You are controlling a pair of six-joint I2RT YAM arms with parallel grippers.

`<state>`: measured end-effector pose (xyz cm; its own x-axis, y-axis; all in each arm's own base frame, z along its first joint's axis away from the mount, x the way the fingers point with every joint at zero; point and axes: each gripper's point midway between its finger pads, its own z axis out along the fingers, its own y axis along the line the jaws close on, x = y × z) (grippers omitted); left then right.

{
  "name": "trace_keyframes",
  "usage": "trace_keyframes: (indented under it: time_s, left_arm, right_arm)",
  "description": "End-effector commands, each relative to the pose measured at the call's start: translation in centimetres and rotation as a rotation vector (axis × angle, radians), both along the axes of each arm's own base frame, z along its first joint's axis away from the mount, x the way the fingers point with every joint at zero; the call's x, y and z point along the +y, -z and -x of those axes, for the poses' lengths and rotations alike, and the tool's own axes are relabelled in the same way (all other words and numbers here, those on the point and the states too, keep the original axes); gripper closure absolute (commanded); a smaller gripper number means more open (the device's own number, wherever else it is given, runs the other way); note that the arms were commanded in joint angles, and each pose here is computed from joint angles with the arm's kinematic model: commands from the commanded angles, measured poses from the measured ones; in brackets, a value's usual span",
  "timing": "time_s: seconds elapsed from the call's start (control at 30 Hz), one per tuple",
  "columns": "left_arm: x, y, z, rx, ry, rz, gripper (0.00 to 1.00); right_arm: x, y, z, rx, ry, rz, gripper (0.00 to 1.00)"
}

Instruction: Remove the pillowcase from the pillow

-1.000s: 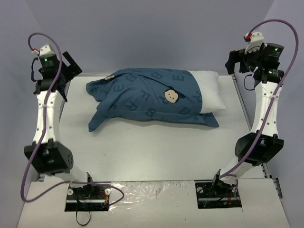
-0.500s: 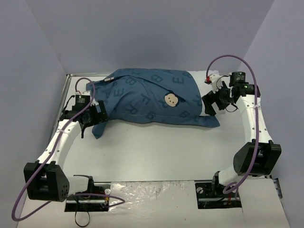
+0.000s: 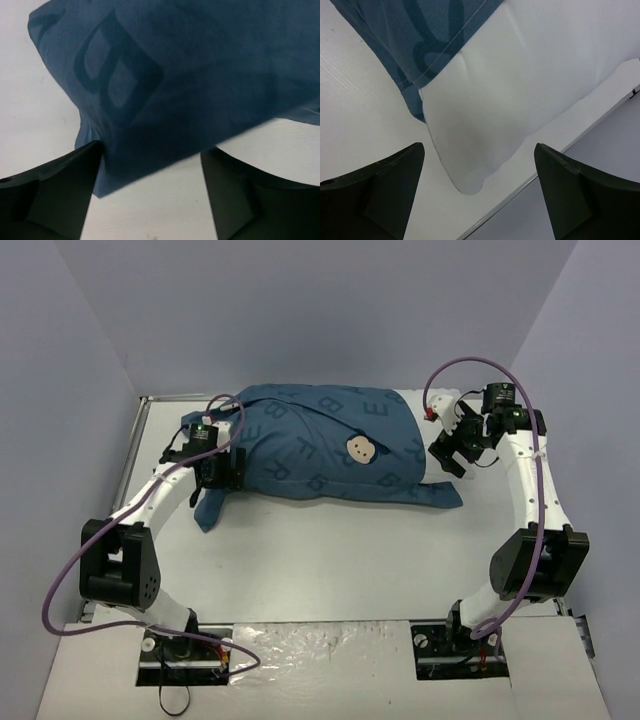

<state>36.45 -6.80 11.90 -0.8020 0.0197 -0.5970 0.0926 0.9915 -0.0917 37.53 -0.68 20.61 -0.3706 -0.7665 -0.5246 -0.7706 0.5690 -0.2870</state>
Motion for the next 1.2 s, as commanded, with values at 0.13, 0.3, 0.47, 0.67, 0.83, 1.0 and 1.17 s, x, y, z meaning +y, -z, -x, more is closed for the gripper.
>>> trace_keyframes:
  time_s: [0.13, 0.3, 0.47, 0.67, 0.83, 1.0, 1.17]
  left_arm:
    - [1.7, 1.1, -2.3, 0.011, -0.023, -0.103, 0.77]
    - [1.9, 0.1, -2.7, -0.027, -0.055, -0.069, 0.98]
    - [2.2, -0.5, -2.8, -0.036, -0.08, -0.029, 0.98]
    - [4.7, -1.6, -3.0, -0.068, -0.178, 0.043, 0.98]
    - [12.3, -4.9, -3.0, -0.187, -0.469, 0.177, 0.98]
    - [18.6, -8.4, -1.9, -0.316, -0.695, 0.229, 0.98]
    - [21.8, -9.3, -1.3, -0.344, -0.831, 0.274, 0.98]
  right_arm:
    - [-1.2, 0.2, -2.3, 0.009, 0.015, -0.019, 0.15]
    - [-1.2, 2.0, -3.3, 0.043, 0.004, -0.009, 0.15]
    - [0.1, 4.9, -4.2, 0.132, 0.024, -0.087, 0.2]
    - [2.2, 7.6, -4.6, 0.244, 0.102, -0.254, 0.92]
    - [-1.2, 2.6, -6.0, 0.081, 0.237, -0.32, 1.0]
    - [-7.4, -3.6, -6.0, -0.084, 0.386, -0.38, 1.0]
    - [-12.2, -5.8, -2.8, -0.16, 0.5, -0.379, 1.0]
